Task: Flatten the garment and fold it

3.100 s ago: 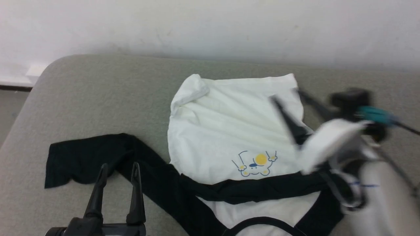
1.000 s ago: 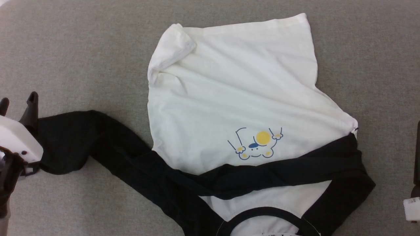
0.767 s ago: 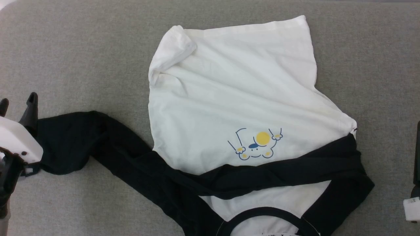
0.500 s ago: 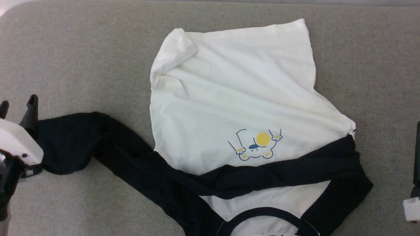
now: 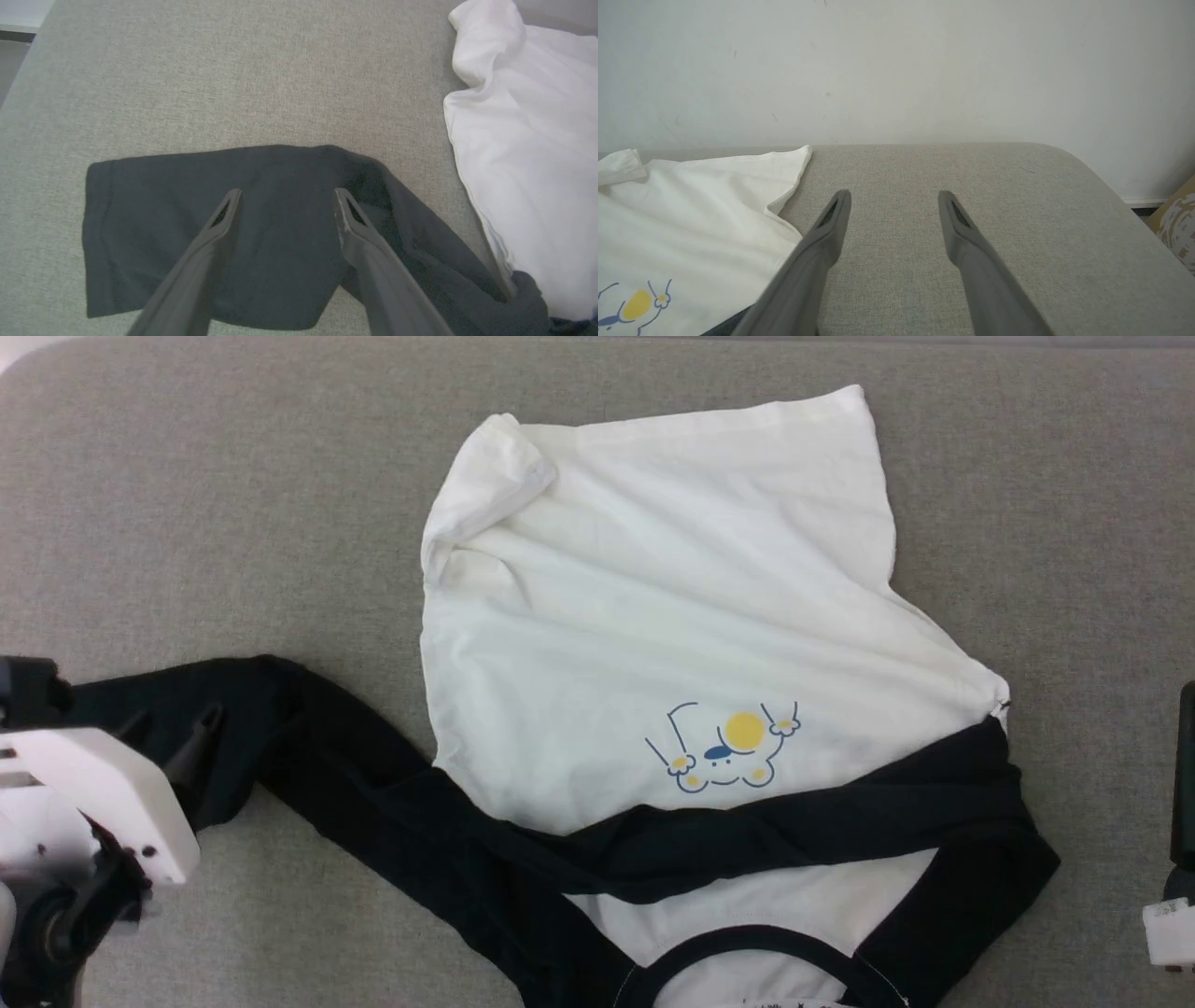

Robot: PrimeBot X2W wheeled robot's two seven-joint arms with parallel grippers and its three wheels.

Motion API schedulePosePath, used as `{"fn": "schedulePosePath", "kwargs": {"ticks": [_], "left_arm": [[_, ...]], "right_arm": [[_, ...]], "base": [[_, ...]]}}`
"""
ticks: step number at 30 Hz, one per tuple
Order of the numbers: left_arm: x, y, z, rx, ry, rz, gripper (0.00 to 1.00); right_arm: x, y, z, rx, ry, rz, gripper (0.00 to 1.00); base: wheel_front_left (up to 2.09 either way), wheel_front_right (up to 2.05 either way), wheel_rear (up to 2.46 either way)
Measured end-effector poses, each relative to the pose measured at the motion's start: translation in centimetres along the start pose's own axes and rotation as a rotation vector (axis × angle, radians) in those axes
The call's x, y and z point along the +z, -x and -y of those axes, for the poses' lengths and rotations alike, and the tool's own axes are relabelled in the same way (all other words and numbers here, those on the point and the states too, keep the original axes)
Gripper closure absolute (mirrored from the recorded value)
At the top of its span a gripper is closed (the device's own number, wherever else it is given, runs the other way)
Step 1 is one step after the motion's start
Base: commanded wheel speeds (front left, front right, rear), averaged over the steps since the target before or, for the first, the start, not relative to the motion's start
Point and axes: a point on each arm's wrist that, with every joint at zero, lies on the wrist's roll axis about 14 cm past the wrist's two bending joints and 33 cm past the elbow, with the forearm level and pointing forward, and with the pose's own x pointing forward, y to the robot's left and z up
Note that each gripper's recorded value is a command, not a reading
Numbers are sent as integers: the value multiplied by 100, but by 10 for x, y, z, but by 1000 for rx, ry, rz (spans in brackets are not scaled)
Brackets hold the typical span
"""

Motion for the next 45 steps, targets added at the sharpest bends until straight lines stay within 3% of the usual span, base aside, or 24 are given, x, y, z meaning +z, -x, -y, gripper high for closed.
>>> {"fn": "schedulePosePath", "kwargs": {"ticks": [10, 18, 19, 21, 22, 34, 45], "left_arm": [[-51, -2, 9, -42, -37, -222, 0], [-67, -12, 5, -25, -53, -259, 0], [-67, -13, 6, -26, -54, -258, 26], [-65, -16, 7, -33, -55, -248, 96], [-63, -18, 9, -38, -55, -238, 100], [-54, -20, 10, -46, -30, -147, 100], [12, 19, 7, -4, -128, 121, 100]], "right_arm": [[-6, -1, 2, -7, 2, -17, 0], [-10, -4, 4, -12, 3, -32, 0], [-10, -4, 4, -13, 3, -30, 0], [-9, -5, 5, -15, 3, -27, 0], [-9, -5, 5, -16, 4, -27, 0], [-2, 1, 9, -29, 4, -16, 0], [14, 19, 8, -24, -36, 36, 0]], "base": [[0, 0, 0], [0, 0, 0], [0, 0, 0], [0, 0, 0], [0, 0, 0], [0, 0, 0], [0, 0, 0]]}}
